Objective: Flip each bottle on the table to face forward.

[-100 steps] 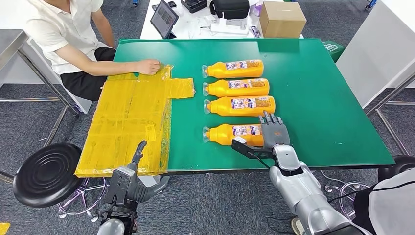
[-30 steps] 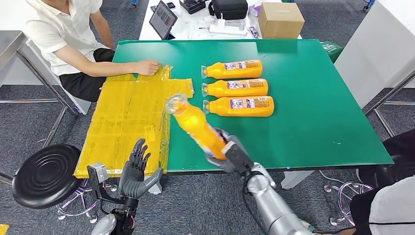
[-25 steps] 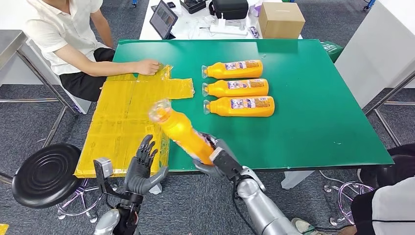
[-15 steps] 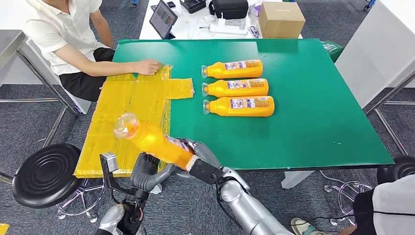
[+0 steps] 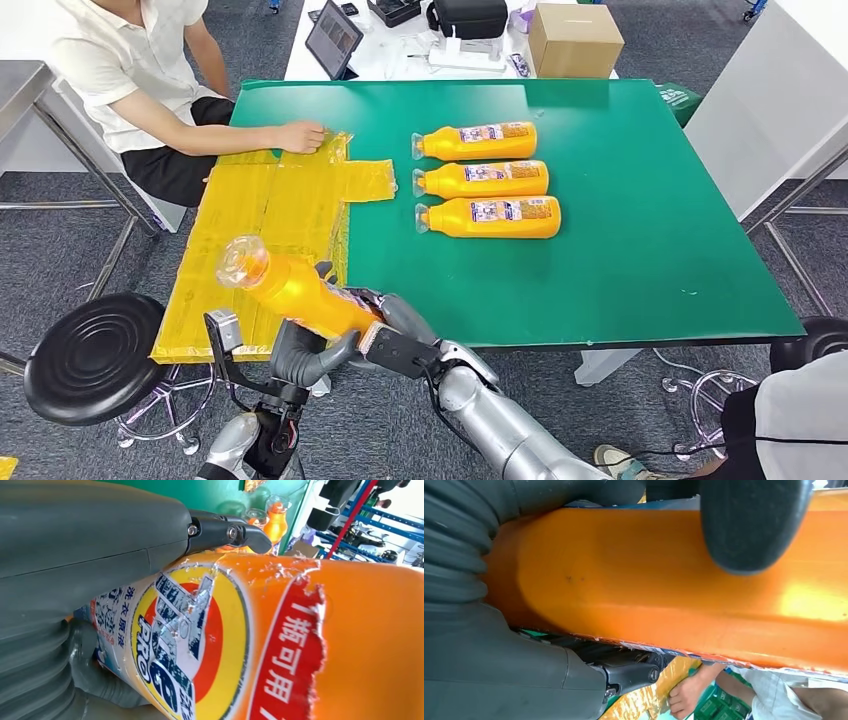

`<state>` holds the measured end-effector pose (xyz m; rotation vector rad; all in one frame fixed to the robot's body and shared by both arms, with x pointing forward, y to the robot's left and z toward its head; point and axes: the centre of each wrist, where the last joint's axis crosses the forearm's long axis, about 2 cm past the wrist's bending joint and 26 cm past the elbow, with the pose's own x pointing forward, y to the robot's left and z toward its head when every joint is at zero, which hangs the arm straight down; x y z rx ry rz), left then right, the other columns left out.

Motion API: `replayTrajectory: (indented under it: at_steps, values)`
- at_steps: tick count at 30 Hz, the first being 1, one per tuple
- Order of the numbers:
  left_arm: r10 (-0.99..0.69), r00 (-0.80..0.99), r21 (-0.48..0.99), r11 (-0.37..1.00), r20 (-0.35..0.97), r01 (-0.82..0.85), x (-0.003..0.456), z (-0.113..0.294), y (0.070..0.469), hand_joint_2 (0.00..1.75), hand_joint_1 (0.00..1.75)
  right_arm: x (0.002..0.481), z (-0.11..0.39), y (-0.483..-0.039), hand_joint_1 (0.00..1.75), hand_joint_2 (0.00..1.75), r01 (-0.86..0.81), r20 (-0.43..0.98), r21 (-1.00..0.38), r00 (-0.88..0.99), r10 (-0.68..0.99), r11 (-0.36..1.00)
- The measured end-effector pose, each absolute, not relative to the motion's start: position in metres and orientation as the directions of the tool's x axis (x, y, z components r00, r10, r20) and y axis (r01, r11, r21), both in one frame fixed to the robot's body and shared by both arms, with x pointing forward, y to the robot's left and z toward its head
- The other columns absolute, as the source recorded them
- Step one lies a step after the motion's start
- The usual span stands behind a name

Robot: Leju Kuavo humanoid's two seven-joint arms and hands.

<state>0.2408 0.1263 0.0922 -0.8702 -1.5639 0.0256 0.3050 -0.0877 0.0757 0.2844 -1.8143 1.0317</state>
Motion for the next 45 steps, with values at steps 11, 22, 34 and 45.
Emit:
replayTrajectory:
  at_steps: [11, 22, 34, 45]
  values:
    - [0.552, 0.069, -0.511, 0.708, 0.831, 0.487, 0.24, 0.091, 0.13, 1.75, 1.3, 0.302, 0.067, -0.086, 1.72, 1.75, -0.576, 0.804, -0.588, -0.49, 0.337, 0.568]
    - [0.539, 0.084, -0.509, 0.717, 0.838, 0.476, 0.241, 0.086, 0.134, 1.75, 1.75, 0.301, 0.068, -0.078, 0.51, 1.75, -0.521, 0.715, -0.697, -0.561, 0.418, 0.492]
    - [0.547, 0.09, -0.516, 0.707, 0.833, 0.483, 0.243, 0.087, 0.136, 1.75, 1.75, 0.293, 0.063, -0.073, 0.0, 1.75, -0.533, 0.714, -0.698, -0.567, 0.41, 0.478]
    - [0.404, -0.009, -0.376, 0.861, 0.915, 0.343, 0.257, 0.093, 0.15, 1.75, 1.75, 0.274, 0.051, -0.072, 0.0, 1.75, -0.453, 0.702, -0.694, -0.601, 0.383, 0.56]
